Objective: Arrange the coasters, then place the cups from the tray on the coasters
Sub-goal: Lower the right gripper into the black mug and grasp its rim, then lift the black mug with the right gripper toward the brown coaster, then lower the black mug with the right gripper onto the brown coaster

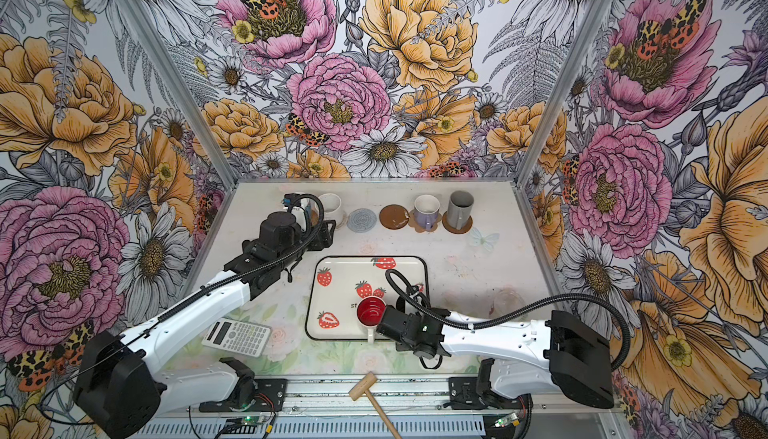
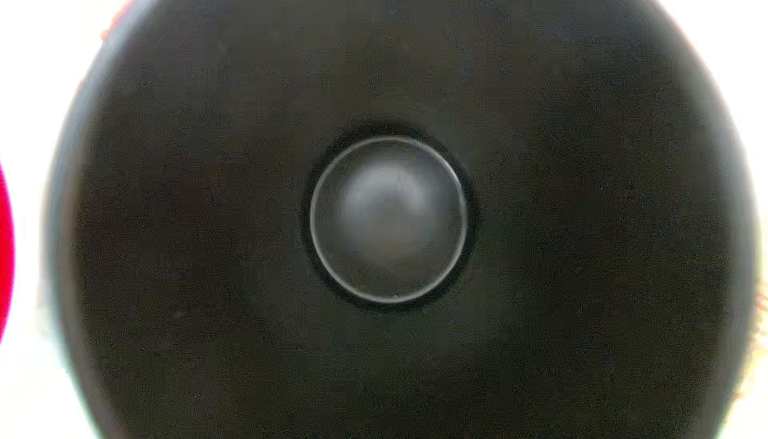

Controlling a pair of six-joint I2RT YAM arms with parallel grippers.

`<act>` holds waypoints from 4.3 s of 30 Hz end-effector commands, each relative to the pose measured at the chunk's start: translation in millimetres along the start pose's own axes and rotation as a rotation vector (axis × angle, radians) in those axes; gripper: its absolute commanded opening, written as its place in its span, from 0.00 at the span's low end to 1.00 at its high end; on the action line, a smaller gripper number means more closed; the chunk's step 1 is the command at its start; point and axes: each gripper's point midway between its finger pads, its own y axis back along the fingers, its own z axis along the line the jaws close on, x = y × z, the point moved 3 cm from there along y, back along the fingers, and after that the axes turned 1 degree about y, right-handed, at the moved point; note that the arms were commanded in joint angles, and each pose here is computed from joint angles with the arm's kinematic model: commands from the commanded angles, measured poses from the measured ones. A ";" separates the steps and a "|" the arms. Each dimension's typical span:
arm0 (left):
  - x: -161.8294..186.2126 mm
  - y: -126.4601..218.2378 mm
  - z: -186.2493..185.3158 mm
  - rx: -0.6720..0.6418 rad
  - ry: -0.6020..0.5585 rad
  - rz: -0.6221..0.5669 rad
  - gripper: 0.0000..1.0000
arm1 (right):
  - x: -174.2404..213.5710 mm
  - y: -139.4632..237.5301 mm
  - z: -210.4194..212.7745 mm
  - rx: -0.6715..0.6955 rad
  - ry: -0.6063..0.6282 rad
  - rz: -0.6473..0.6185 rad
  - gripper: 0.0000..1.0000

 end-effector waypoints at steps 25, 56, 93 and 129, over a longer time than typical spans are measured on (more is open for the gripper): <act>-10.9 -4.7 -2.6 0.029 0.023 -0.004 0.80 | -23.2 13.5 12.7 -0.051 0.033 -0.072 0.00; -8.2 -10.5 10.0 0.008 0.041 0.011 0.79 | -81.0 43.2 15.0 -0.062 0.094 -0.188 0.00; -3.5 -21.2 39.1 -0.023 0.094 0.035 0.77 | -293.4 26.9 4.5 0.060 0.201 -0.329 0.00; 1.7 -27.6 57.1 -0.035 0.133 0.055 0.76 | -379.4 -67.3 2.1 0.011 0.150 -0.268 0.00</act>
